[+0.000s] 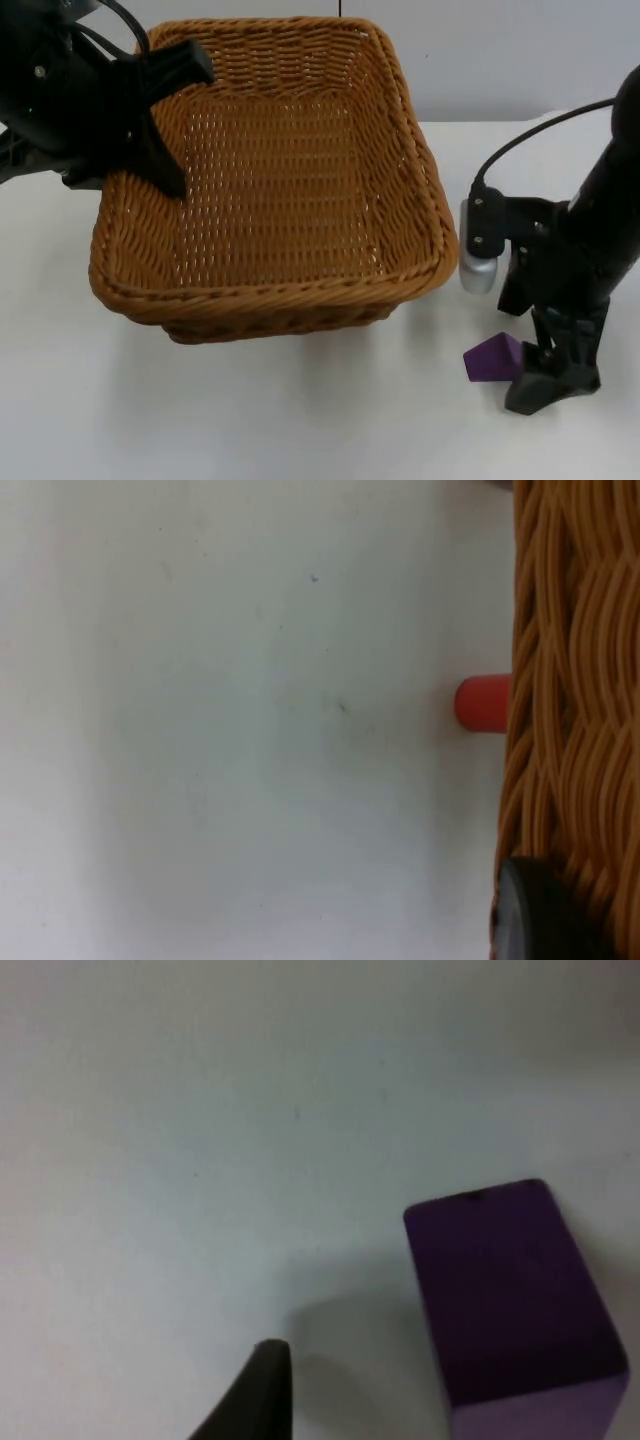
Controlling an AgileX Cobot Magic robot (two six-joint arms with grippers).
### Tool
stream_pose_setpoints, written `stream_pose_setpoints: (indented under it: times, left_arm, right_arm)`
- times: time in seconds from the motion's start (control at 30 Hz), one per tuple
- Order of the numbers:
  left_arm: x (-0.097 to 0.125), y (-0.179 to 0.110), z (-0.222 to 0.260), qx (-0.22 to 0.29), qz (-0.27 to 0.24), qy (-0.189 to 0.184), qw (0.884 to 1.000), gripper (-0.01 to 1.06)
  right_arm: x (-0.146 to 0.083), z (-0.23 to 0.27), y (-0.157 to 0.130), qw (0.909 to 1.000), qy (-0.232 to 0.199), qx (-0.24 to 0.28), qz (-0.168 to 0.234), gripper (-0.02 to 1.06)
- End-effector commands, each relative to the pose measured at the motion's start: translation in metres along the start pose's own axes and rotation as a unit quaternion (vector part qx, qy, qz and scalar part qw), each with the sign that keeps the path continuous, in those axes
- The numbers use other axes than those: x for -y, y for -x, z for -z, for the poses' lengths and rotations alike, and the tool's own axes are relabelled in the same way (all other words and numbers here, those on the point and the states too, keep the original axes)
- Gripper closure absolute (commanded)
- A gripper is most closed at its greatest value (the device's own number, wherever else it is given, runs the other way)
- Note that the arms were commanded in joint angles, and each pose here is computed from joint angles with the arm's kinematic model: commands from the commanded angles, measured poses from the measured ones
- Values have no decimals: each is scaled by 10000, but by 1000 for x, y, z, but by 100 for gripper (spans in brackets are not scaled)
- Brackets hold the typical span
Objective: Pick up the basket with the left hand and place the triangular block into the basket with the right hand.
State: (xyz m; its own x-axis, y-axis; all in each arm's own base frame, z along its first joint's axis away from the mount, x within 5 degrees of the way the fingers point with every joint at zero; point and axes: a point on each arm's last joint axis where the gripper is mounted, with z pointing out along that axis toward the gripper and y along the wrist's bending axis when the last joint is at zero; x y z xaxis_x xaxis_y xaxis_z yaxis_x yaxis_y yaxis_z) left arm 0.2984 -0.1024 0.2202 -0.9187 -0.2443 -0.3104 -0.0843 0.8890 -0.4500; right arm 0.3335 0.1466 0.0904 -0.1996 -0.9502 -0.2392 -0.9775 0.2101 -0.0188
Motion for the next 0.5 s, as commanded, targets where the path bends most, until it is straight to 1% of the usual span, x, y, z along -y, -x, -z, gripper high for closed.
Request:
stream_pose_setpoints:
  times: [0.0, 0.1, 0.13, 0.2, 0.27, 0.3, 0.33, 0.37, 0.4, 0.43, 0.47]
  left_arm:
    - [4, 0, 5, 88, 28, -95, 9999, 105]
    - [4, 0, 5, 88, 28, -95, 9999, 105]
    - [4, 0, 5, 97, 20, -90, 9999, 105]
    - [4, 0, 5, 130, 20, -92, 9999, 105]
    - [4, 1, 5, 141, 20, -93, 9999, 105]
    - [4, 1, 5, 141, 20, -93, 9999, 105]
    - [4, 1, 5, 161, 20, -94, 9998, 105]
    - [4, 1, 5, 163, 20, -94, 9998, 105]
    - [4, 1, 5, 163, 20, -94, 9998, 105]
    - [4, 1, 5, 163, 20, -94, 9998, 105]
    - [4, 1, 5, 163, 20, -94, 9998, 105]
  right_arm:
    - [-1, 0, 2, 10000, 45, -12, 44, 1]
    - [-1, 0, 2, 10000, 45, -12, 44, 4]
    - [-1, 0, 2, 10000, 44, -17, 52, 7]
    - [-1, 0, 2, 10000, 56, -15, 44, 19]
    - [-4, -1, 5, 10000, 68, -21, 49, 41]
    - [-4, -1, 5, 10000, 68, -21, 49, 41]
    - [-4, -1, 5, 10000, 66, -26, 2, 56]
    - [-4, -1, 6, 10000, 60, -18, 8, 65]
    - [-6, -1, 8, 10000, 63, -10, -3, 79]
    - [-6, -1, 8, 10000, 63, -10, -3, 79]
    - [-6, -2, 9, 9999, 56, -7, -103, 100]
